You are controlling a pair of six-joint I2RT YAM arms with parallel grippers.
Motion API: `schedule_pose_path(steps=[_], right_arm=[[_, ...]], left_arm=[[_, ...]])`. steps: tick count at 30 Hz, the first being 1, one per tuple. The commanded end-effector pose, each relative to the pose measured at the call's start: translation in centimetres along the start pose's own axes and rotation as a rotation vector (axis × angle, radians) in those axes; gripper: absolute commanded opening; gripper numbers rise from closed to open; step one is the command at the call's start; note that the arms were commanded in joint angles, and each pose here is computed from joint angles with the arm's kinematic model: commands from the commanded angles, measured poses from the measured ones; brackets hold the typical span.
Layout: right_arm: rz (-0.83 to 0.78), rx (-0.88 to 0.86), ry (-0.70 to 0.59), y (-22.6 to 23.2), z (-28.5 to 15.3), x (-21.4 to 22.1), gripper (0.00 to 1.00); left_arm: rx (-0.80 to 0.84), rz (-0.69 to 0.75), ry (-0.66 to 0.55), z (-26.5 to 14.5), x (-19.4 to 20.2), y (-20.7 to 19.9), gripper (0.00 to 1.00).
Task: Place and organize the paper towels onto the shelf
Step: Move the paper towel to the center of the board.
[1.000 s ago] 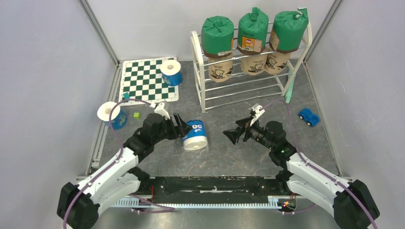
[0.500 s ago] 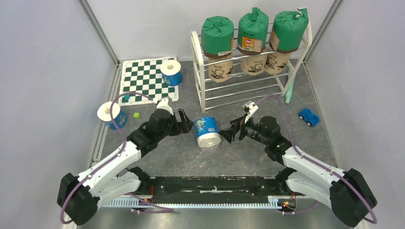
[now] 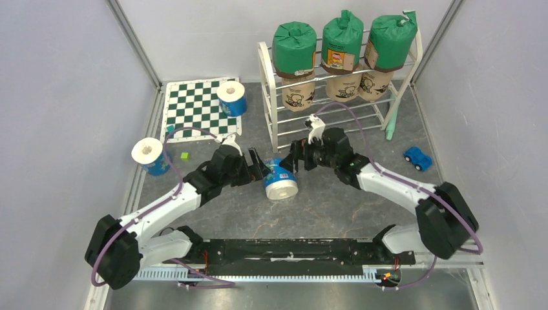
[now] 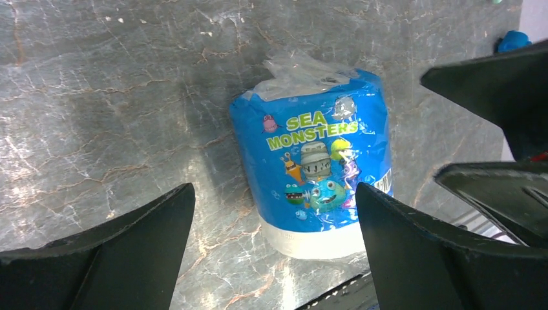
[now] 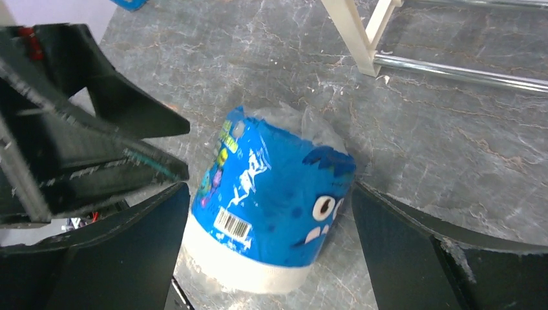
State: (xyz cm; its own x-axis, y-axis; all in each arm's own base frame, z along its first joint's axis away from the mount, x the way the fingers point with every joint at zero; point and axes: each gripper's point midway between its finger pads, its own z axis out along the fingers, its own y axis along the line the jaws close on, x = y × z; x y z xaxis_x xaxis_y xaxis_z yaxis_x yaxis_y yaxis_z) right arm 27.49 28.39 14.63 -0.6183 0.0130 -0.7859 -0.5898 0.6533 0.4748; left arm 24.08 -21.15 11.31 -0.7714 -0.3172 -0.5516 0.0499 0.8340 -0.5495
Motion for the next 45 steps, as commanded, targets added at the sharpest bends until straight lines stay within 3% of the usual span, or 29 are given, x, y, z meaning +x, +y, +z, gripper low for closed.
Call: schedule_pose_path(steps=[1,14,20,27,30,39,41,45], right_arm=[[0.067,0.019,0.145,0.3,1.6,1.8,0.98],[0.150,0.003,0.268,0.8,5.2,6.7,0.97],[0.139,-0.084,0.231,2.1,4.6,6.6,0.74],[-0.072,-0.202,0.095,3.3,2.0,6.0,0.57],[-0.157,-0.257,0.041,3.9,1.0,6.4,0.52],[-0.207,-0.318,0.006,4.5,0.4,6.9,0.51],[-0.213,-0.310,0.012,4.3,0.4,6.9,0.52],[-0.238,-0.279,0.014,4.1,0.3,6.1,0.62]], left_arm=[[0.053,-0.059,-0.007,0.2,0.2,-0.8,1.00],[0.008,-0.026,-0.042,-1.0,0.6,1.2,0.96],[-0.061,-0.001,-0.136,-3.6,-1.2,2.6,0.98],[-0.097,-0.016,-0.227,-6.0,-4.8,3.6,0.98],[-0.064,-0.046,-0.171,-5.3,-5.7,3.8,0.95],[0.165,-0.076,0.267,-0.3,-0.9,0.5,0.88],[0.162,-0.102,0.303,0.4,-0.1,0.8,0.86],[0.167,-0.120,0.285,0.5,0.0,1.0,0.85]])
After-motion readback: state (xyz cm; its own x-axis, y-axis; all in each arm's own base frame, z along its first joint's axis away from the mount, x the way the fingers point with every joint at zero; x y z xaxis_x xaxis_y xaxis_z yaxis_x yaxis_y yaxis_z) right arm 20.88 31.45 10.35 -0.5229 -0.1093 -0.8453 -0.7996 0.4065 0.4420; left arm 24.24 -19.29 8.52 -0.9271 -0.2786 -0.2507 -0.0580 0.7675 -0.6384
